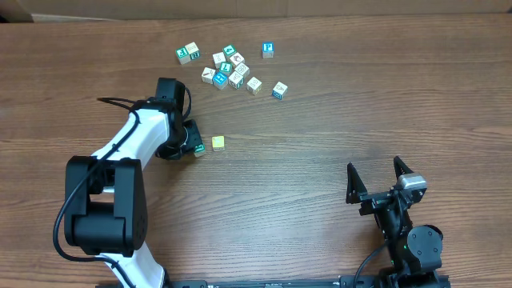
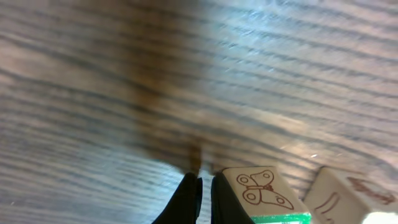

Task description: Form a horizontal line

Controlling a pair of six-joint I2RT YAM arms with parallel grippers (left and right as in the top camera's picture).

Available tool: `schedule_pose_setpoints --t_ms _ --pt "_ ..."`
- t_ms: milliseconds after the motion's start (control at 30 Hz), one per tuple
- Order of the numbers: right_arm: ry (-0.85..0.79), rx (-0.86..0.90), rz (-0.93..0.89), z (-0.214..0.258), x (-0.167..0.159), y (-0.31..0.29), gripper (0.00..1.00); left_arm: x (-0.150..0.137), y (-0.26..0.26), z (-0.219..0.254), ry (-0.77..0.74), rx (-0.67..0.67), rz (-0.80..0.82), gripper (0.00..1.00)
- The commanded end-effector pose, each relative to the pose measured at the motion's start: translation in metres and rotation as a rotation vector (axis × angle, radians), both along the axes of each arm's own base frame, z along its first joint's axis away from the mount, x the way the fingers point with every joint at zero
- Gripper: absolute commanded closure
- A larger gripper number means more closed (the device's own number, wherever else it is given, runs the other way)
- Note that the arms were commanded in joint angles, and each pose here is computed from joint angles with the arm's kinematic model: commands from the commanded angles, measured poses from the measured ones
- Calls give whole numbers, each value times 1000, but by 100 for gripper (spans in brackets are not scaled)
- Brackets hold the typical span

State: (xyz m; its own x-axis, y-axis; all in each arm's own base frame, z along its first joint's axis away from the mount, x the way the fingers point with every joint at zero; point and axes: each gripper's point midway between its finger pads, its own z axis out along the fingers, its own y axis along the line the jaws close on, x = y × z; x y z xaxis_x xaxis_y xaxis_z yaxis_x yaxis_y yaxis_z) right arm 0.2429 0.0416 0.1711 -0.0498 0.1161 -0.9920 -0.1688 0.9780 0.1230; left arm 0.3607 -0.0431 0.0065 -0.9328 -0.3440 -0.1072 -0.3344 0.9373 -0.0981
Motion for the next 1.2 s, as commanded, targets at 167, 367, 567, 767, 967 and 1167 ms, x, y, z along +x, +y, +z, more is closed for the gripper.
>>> schedule_pose_setpoints --t_ms 167,367,567,767,967,1167 --pt "-3 8 2 -2 0 0 0 6 -9 5 -37 -23 7 94" --pt "-3 8 2 -2 0 0 0 12 -13 6 -61 -26 -2 93" --pt "-3 8 2 -2 0 0 0 12 -23 7 -71 -28 -27 93" --pt "-3 8 2 -2 0 0 0 12 -28 7 -73 -15 -45 92" --pt "-3 8 2 -2 0 0 0 13 -20 7 -79 28 -37 92" --pt "-3 8 2 -2 0 0 0 3 -19 5 -37 30 -38 93"
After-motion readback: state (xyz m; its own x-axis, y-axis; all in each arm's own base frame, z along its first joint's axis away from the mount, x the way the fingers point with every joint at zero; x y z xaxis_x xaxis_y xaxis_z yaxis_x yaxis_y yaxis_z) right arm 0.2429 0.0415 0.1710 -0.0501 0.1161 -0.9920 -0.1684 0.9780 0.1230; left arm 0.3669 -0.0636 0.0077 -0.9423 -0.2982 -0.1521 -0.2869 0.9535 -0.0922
